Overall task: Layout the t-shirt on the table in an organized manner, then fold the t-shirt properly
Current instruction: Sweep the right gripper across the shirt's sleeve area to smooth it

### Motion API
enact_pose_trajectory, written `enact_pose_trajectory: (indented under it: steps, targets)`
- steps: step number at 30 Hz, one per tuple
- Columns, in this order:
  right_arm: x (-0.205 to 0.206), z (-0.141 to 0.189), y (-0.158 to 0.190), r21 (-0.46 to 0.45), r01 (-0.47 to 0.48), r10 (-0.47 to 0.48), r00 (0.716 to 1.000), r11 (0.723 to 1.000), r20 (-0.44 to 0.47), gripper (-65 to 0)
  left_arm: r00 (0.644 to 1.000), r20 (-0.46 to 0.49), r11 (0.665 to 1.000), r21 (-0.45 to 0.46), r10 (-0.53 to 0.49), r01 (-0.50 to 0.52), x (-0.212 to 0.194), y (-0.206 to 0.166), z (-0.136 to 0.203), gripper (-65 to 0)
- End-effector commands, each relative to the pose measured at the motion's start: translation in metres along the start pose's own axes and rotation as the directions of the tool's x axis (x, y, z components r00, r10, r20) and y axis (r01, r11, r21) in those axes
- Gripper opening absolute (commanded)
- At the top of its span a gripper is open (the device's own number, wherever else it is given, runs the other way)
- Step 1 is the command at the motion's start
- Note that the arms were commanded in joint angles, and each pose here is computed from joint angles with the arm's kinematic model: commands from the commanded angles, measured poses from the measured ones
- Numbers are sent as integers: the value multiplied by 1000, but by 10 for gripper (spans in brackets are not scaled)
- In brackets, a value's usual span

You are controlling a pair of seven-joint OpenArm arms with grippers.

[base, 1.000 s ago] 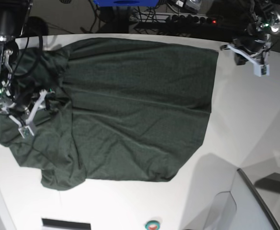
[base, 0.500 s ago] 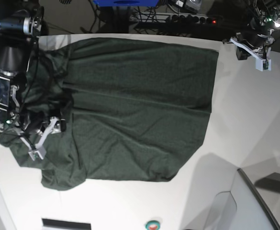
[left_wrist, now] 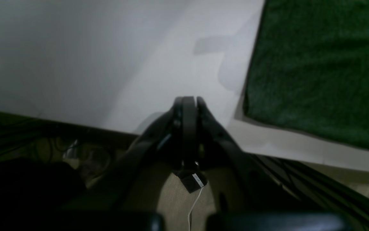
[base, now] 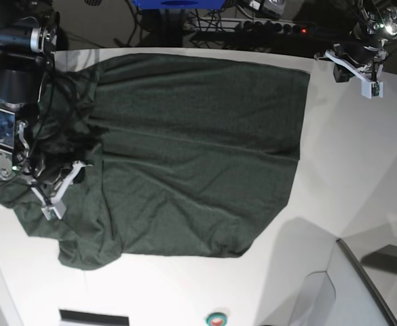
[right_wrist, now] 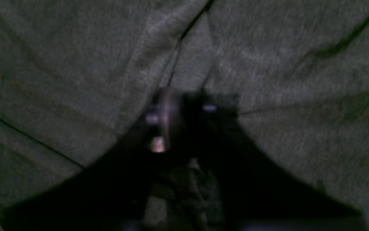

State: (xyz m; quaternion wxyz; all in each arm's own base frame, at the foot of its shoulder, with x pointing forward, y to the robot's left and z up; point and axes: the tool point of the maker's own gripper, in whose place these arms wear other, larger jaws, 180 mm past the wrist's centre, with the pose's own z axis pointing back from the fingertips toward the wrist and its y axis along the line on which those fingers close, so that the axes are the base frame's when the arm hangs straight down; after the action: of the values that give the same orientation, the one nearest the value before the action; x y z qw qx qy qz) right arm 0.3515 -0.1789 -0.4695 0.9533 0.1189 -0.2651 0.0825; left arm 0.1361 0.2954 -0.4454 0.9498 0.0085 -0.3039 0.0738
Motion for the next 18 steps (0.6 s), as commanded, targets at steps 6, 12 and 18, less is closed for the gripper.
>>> enact_pose_trajectory:
  steps: [6, 12, 18]
  targets:
    - [34, 12, -3, -13, -32, 33, 996, 999, 87, -650, 1000, 27, 1000, 6, -8, 8, 8, 4, 4, -650]
    - [52, 17, 16, 0, -61, 60, 991, 998, 123, -650, 1000, 26, 1000, 6, -8, 8, 7, 4, 4, -650]
    - [65, 20, 36, 14, -117, 114, 983, 993, 141, -650, 1000, 24, 1000, 6, -7, 7, 6, 4, 4, -650]
